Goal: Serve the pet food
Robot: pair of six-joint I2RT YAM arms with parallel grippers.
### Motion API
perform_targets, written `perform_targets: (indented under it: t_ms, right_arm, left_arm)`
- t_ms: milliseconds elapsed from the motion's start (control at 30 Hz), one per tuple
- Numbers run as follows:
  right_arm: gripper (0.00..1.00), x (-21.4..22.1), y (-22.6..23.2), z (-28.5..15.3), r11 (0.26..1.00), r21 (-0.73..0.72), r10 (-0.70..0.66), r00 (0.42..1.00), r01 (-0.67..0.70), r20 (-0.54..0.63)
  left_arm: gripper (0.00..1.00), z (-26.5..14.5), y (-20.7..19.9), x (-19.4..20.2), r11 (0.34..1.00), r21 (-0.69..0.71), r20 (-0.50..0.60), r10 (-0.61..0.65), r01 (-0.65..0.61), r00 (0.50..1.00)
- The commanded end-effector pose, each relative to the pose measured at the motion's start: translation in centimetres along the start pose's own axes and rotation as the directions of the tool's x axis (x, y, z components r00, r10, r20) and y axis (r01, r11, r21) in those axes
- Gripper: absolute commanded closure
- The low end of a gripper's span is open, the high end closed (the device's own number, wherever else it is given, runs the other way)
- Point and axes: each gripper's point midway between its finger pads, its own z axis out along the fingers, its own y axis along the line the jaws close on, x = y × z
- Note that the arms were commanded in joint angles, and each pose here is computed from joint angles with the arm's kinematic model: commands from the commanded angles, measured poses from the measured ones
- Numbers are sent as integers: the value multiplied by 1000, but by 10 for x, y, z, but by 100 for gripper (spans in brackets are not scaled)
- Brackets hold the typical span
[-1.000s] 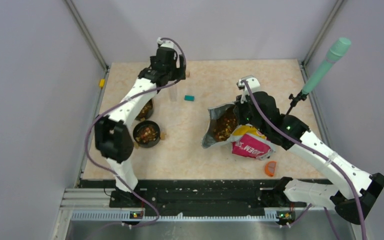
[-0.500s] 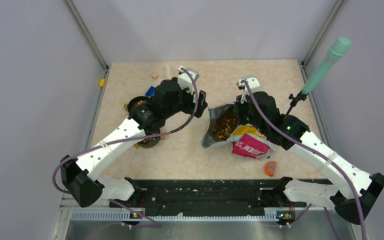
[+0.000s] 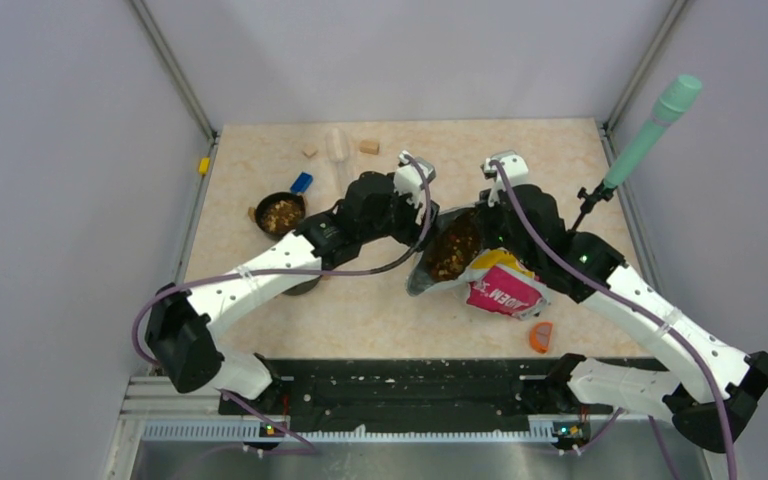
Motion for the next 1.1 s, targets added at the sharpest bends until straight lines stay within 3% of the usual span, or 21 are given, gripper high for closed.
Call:
perform_targets:
  t_ms: [0, 100, 133, 267, 367, 433, 533, 700, 800, 833, 867, 900, 933, 1000, 1067]
  right_arm:
    - [100, -51, 0, -21, 996, -31, 88, 980, -84, 176]
    - [100, -51, -4, -20, 998, -8, 56, 984, -56, 171]
    - [100, -52, -7, -20, 1000, 9, 27, 984, -29, 175]
    - [100, -63, -10, -14, 997, 41, -67, 980, 60, 186]
    - [100, -89, -7, -11, 995, 34, -96, 970, 91, 224]
    - [100, -112, -6, -10, 993, 23, -115, 958, 112, 261]
    - [100, -144, -11, -12, 992, 28, -127, 941, 125, 315]
    - [100, -189, -8, -24, 991, 5, -121, 902, 131, 415]
    - [100, -184, 7, -12, 987, -58, -119, 914, 153, 387]
    - [95, -172, 9, -1, 985, -71, -123, 929, 157, 350]
    - [80, -157, 13, 9, 982, -97, -123, 945, 159, 303]
    - [54, -147, 17, 15, 981, -122, -117, 959, 153, 259]
    - [41, -141, 24, 14, 974, -173, -104, 969, 144, 225]
    - [21, -147, 39, -4, 953, -280, -53, 971, 119, 232]
    - [13, -160, 50, -27, 925, -355, -28, 958, 133, 285]
  left_arm:
    - [39, 19, 10, -20, 998, -59, 97, -8, 14, 995]
    - [94, 25, 46, -35, 959, -262, 156, -71, 111, 985]
    - [100, 23, 59, -37, 933, -331, 159, -95, 144, 983]
    - [100, 0, 78, -55, 883, -436, 170, -109, 174, 979]
    - [100, -28, 75, -86, 891, -400, 248, -119, 213, 961]
    - [100, -41, 79, -95, 892, -352, 257, -200, 285, 945]
    - [100, -65, 97, -101, 838, -378, 251, -317, 394, 915]
    - [100, -112, 97, -127, 810, -352, 342, -357, 470, 870]
    - [100, -113, 110, -118, 773, -350, 358, -412, 529, 838]
    - [100, -109, 122, -105, 737, -384, 352, -441, 557, 826]
    - [100, -104, 134, -89, 693, -417, 341, -480, 588, 808]
    - [100, -101, 147, -72, 642, -453, 329, -525, 619, 785]
    - [100, -96, 158, -58, 604, -475, 316, -562, 640, 764]
    - [100, -89, 174, -45, 552, -494, 316, -606, 672, 730]
    - [100, -86, 187, -48, 517, -506, 332, -622, 690, 709]
